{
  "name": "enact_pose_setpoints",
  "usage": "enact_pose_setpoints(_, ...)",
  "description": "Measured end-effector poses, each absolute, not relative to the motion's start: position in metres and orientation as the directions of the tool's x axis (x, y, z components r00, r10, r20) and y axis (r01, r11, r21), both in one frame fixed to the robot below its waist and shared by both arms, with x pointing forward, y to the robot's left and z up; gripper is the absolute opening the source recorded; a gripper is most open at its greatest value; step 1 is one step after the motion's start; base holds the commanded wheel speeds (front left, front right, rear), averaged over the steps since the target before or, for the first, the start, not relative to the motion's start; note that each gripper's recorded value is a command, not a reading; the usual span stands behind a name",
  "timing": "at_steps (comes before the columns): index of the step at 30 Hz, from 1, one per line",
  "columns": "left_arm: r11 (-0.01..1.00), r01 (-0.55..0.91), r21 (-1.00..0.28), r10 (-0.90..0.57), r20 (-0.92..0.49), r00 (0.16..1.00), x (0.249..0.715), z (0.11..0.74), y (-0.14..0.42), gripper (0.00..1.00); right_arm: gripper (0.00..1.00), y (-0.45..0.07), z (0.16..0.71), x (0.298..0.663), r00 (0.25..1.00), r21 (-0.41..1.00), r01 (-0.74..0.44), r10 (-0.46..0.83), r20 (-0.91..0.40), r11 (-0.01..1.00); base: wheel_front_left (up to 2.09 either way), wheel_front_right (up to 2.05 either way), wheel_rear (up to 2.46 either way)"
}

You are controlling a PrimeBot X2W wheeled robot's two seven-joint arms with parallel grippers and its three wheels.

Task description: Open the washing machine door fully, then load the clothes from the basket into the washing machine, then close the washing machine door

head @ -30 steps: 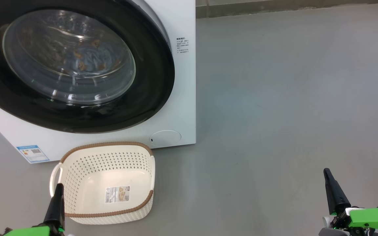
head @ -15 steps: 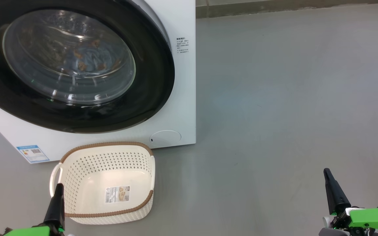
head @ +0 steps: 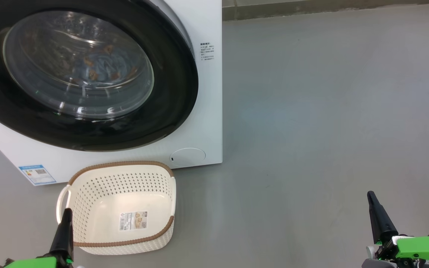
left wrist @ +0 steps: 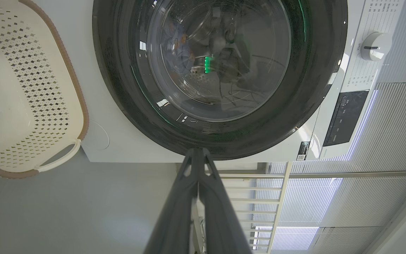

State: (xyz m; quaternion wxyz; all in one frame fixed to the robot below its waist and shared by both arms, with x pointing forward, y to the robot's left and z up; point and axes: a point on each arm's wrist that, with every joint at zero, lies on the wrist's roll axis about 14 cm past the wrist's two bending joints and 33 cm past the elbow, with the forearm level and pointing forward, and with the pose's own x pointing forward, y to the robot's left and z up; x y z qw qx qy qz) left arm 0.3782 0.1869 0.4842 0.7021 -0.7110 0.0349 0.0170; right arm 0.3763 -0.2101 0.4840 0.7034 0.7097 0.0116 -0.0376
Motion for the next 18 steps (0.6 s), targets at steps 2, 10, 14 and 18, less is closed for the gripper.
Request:
enact_pose_setpoints(2, -0.012, -0.074, -0.997, -0.026, -0.073, 0.997, 0.3782, 0.4842, 0.1869, 0.00, 0.00, -0.2101, 0.4840, 0.3763, 0.997, 0.998, 0.069, -0.037, -0.070, -0.010, 0.00, 0.00, 0.00)
enact_pose_setpoints(10, -0.012, -0.074, -0.997, -0.026, -0.073, 0.997, 0.3782, 0.4842, 0.1869, 0.00, 0.00, -0.2099, 0.4839, 0.3763, 0.997, 0.998, 0.069, -0.036, -0.070, -0.011, 0.00, 0.00, 0.00)
enact_pose_setpoints(14, -0.012, -0.074, -0.997, -0.026, -0.073, 0.997, 0.3782, 0.4842, 0.1869, 0.00, 0.00, -0.2099, 0.4839, 0.3762, 0.997, 0.998, 0.069, -0.036, -0.070, -0.011, 0.00, 0.00, 0.00)
enact_pose_setpoints(18, -0.012, -0.074, -0.997, -0.026, -0.073, 0.997, 0.3782, 0.4842, 0.1869, 0.00, 0.00, -0.2098, 0.4839, 0.3763, 0.997, 0.998, 0.069, -0.036, -0.070, -0.012, 0.00, 0.00, 0.00)
